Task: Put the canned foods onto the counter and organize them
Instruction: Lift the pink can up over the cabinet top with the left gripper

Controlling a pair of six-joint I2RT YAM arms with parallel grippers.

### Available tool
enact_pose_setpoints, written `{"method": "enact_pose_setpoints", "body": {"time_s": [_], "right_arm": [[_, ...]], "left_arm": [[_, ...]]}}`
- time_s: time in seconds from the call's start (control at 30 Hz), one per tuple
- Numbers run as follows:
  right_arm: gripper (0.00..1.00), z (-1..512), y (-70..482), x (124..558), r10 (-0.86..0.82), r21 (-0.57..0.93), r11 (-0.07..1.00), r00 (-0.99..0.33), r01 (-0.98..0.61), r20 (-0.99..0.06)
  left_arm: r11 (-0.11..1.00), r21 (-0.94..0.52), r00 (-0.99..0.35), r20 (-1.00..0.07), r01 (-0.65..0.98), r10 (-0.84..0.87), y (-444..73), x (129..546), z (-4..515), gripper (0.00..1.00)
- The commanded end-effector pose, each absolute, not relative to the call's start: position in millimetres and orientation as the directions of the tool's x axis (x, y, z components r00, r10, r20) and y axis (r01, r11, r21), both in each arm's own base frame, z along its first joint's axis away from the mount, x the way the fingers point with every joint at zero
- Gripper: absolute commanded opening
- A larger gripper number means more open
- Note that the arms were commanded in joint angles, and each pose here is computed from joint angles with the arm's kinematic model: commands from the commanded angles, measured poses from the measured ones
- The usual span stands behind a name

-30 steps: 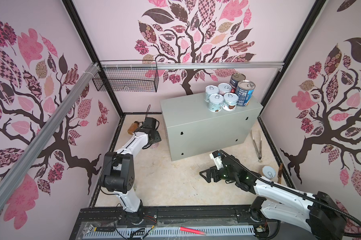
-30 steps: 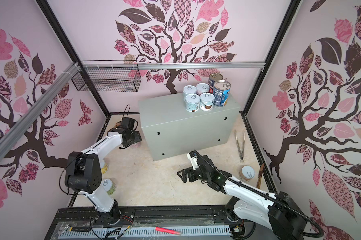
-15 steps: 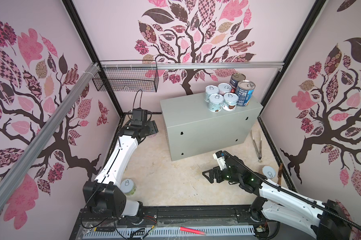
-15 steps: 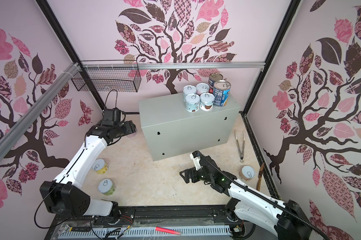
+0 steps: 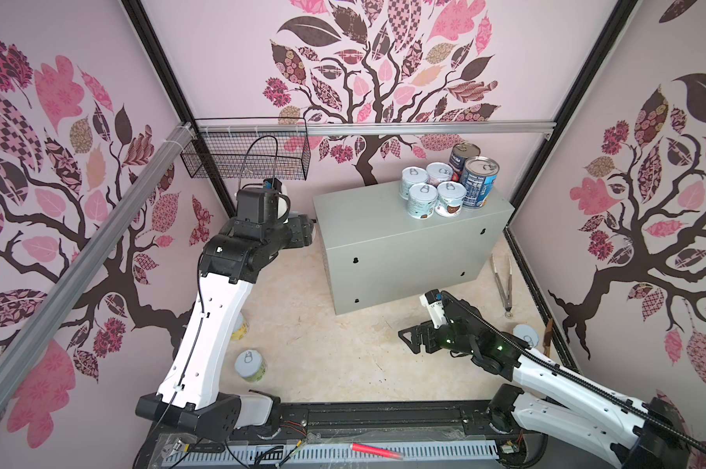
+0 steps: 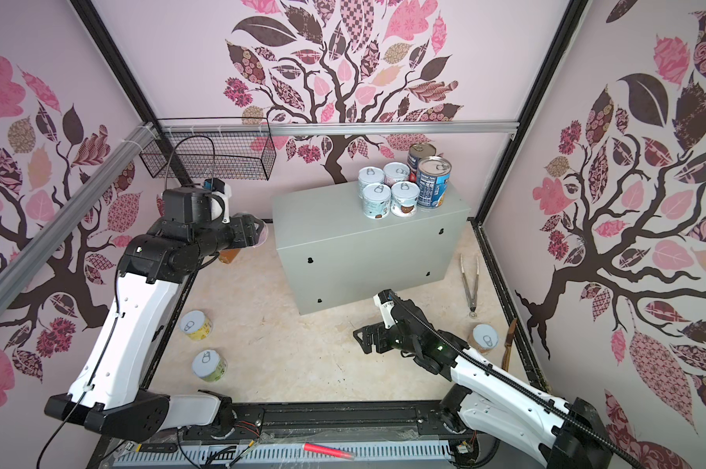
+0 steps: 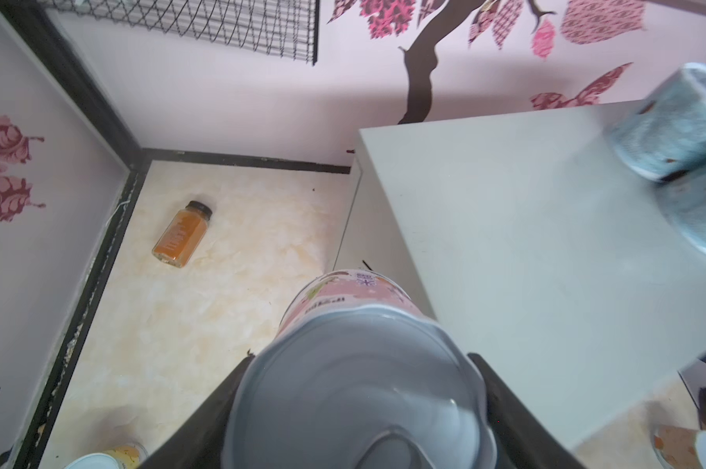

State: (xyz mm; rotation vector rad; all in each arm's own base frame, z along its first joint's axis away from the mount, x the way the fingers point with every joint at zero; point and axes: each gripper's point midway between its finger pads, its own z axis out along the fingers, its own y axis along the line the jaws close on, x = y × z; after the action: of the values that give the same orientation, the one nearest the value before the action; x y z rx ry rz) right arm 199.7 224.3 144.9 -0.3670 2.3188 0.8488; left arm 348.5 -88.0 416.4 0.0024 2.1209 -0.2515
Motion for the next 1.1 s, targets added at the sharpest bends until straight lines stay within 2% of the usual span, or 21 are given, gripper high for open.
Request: {"method": "enact_pose_setpoints", "body": {"time_s": [0.0, 0.3, 0.47, 0.77, 0.97, 1.07], "right_arm": [[1.00, 162.9, 224.6, 200.2, -0.034, 0.474, 0.749, -0.742, -0.462, -0.669], [1.00, 159.6, 223.6, 199.0, -0.049, 0.467, 0.755, -0.749, -0.461, -0.661], [1.00, 156.0, 223.0, 198.0, -0.060, 0.461, 0.758, -0.752, -0.462, -0.656], [1.00, 147.0, 222.0, 198.0, -0.064, 0.457, 0.765, -0.759, -0.454, -0.648], [1.00, 141.0, 222.6, 197.8, -0.070, 0.456, 0.765, -0.763, -0.454, -0.643], [1.00, 137.8, 223.2, 197.5, -0.073, 0.458, 0.764, -0.765, -0.455, -0.640]], "left_arm": [[0.968, -0.183, -0.459, -0.884, 0.172, -0.085, -94.4, 337.7, 458.8, 0.48], [0.936, -0.177, -0.470, -0.883, 0.305, -0.014, -135.5, 334.3, 473.7, 0.47], [0.929, -0.111, -0.482, -0.872, 0.354, 0.079, -164.4, 339.6, 465.8, 0.47], [0.892, -0.108, -0.512, -0.846, 0.438, 0.149, -203.1, 346.5, 453.3, 0.47], [0.888, -0.101, -0.522, -0.836, 0.449, 0.169, -211.8, 354.3, 446.0, 0.54], [0.885, -0.088, -0.521, -0.833, 0.457, 0.186, -217.2, 358.1, 442.9, 0.62]]}}
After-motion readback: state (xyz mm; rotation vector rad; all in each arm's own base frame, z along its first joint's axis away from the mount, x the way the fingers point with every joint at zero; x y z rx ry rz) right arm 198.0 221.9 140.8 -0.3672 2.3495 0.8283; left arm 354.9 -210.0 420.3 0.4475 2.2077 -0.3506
